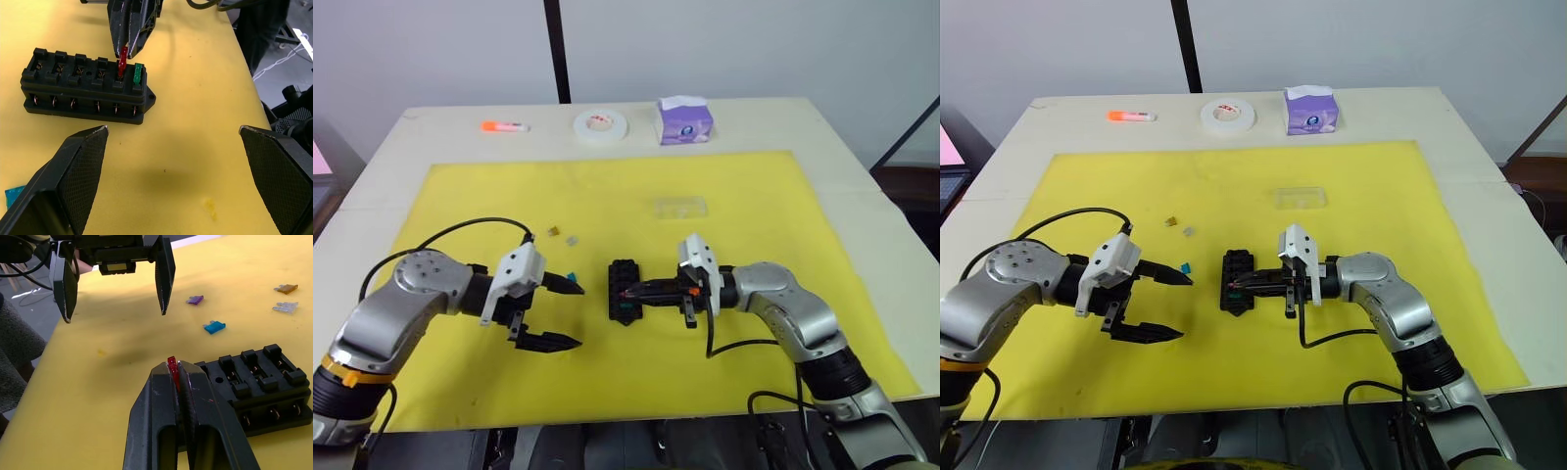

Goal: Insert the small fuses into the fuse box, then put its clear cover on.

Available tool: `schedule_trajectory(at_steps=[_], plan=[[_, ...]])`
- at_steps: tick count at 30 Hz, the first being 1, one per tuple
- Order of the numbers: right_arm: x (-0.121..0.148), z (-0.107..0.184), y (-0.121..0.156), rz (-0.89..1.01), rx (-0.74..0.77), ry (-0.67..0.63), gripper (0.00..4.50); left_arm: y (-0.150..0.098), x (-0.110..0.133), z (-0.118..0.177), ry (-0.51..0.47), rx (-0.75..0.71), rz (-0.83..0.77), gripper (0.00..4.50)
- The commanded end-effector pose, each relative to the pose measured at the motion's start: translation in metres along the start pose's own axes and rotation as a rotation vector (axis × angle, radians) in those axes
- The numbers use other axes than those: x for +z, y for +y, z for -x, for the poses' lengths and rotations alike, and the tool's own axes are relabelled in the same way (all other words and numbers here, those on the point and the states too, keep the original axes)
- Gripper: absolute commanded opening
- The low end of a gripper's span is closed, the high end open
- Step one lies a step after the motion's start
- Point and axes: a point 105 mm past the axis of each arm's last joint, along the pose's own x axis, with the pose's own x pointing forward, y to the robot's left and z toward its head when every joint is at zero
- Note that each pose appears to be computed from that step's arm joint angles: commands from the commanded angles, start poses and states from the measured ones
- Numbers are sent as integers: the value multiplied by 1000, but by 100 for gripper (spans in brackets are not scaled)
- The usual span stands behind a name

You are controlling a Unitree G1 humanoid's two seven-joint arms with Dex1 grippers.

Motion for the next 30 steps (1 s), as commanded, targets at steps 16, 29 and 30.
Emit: schedule_trajectory(at_steps=[16, 29, 30], plan=[[-6, -6, 3, 13, 2, 4, 0, 1, 5, 0, -2, 6, -33, 449], [-38, 2, -4, -38, -33, 137, 0, 4, 6, 0, -5, 20, -36, 449], [-39, 2, -5, -40, -39, 142, 0, 4, 6, 0, -6, 20, -36, 449]])
